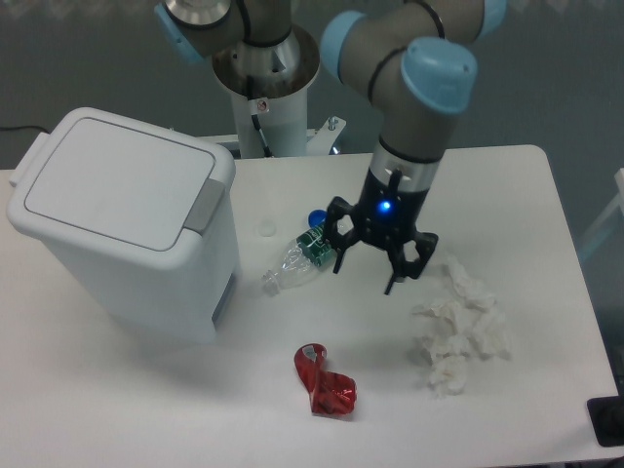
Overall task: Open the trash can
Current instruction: 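Move the gripper over the bottle toward the trash can lid edge, then push the gripper against the lid edge to flip the lid open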
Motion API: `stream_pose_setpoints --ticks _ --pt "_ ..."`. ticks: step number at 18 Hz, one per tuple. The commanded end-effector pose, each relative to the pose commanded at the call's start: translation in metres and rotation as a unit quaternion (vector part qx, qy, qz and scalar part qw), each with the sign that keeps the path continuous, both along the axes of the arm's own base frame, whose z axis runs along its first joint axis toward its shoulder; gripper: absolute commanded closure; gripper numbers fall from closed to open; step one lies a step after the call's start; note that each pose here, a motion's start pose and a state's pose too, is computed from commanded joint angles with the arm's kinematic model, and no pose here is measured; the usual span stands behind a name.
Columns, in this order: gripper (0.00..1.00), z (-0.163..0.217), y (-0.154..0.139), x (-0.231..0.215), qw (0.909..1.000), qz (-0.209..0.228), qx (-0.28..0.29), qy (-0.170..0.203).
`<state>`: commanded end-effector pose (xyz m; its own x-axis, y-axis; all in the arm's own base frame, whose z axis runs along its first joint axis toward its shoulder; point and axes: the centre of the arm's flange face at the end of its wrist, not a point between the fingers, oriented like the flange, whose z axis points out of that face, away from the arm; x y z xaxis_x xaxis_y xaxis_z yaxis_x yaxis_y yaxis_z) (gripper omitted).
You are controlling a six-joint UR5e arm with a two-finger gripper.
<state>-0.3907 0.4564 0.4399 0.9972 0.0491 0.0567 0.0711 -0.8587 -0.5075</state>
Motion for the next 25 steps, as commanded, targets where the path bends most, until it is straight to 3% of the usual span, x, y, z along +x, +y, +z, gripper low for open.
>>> stream_pose_setpoints --ticks 2,12,18,25 --pt "1.00 0.011 0.002 0.009 0.9998 -0.005 0.017 -0.003" --pt "1.00 0.067 -0.005 0.084 0.9977 0.021 0.032 -0.057" --pt "1.00 0.077 -0.011 0.124 0.9959 0.020 0.046 -0.076" --pt "1.00 0.065 -0.003 0.125 0.9951 0.023 0.040 -0.088"
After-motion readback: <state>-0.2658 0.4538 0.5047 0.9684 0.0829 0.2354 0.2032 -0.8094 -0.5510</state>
